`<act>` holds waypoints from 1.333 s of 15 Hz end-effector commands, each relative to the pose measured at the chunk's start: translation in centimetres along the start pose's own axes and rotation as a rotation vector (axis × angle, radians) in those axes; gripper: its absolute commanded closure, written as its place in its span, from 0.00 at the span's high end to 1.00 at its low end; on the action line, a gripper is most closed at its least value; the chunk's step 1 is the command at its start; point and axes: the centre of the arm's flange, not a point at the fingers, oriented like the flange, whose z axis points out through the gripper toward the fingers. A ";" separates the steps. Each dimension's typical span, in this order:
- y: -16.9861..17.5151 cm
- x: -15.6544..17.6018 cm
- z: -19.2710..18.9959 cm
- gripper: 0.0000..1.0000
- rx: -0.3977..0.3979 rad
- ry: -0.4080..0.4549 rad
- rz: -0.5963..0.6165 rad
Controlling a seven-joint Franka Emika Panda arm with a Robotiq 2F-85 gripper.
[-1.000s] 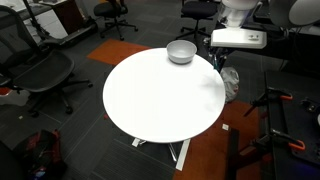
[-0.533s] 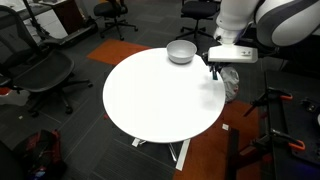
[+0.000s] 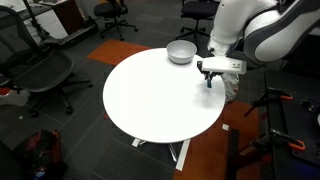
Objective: Move the sharpie to the left
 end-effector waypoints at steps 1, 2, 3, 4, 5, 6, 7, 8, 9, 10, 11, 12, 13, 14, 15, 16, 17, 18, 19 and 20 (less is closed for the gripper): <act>-1.6 0.1 1.1 0.05 0.016 -0.001 0.008; -1.9 0.0 1.3 0.05 0.014 -0.001 0.013; -2.1 0.1 1.4 0.05 0.014 0.002 0.015; -2.3 0.1 1.5 0.05 0.014 0.002 0.018; -2.4 0.1 1.5 0.05 0.014 0.003 0.020; -2.6 0.2 1.4 0.44 0.013 0.004 0.023; -2.7 0.3 1.4 0.45 0.014 0.005 0.026; -2.8 0.4 1.3 0.51 0.015 0.005 0.027; -2.9 0.5 1.2 0.58 0.016 0.008 0.026; -3.0 0.7 1.0 0.67 0.019 0.007 0.022; -3.0 0.7 0.7 0.73 0.014 0.012 0.023; -2.9 0.8 0.2 0.82 0.013 0.021 0.016; -2.8 0.9 -0.5 0.88 0.012 0.020 0.014; -2.8 0.9 -1.0 0.95 0.003 0.028 0.011; -2.8 0.9 -1.8 1.00 0.013 0.022 0.008; -2.8 0.9 -2.7 1.00 0.016 0.028 0.004; -2.9 0.8 -3.6 1.00 0.018 0.033 0.000; -2.9 0.8 -4.8 1.00 0.029 0.035 -0.008; -3.0 0.6 -5.8 1.00 0.028 0.046 -0.015; -3.0 0.5 -7.1 1.00 0.026 0.048 -0.026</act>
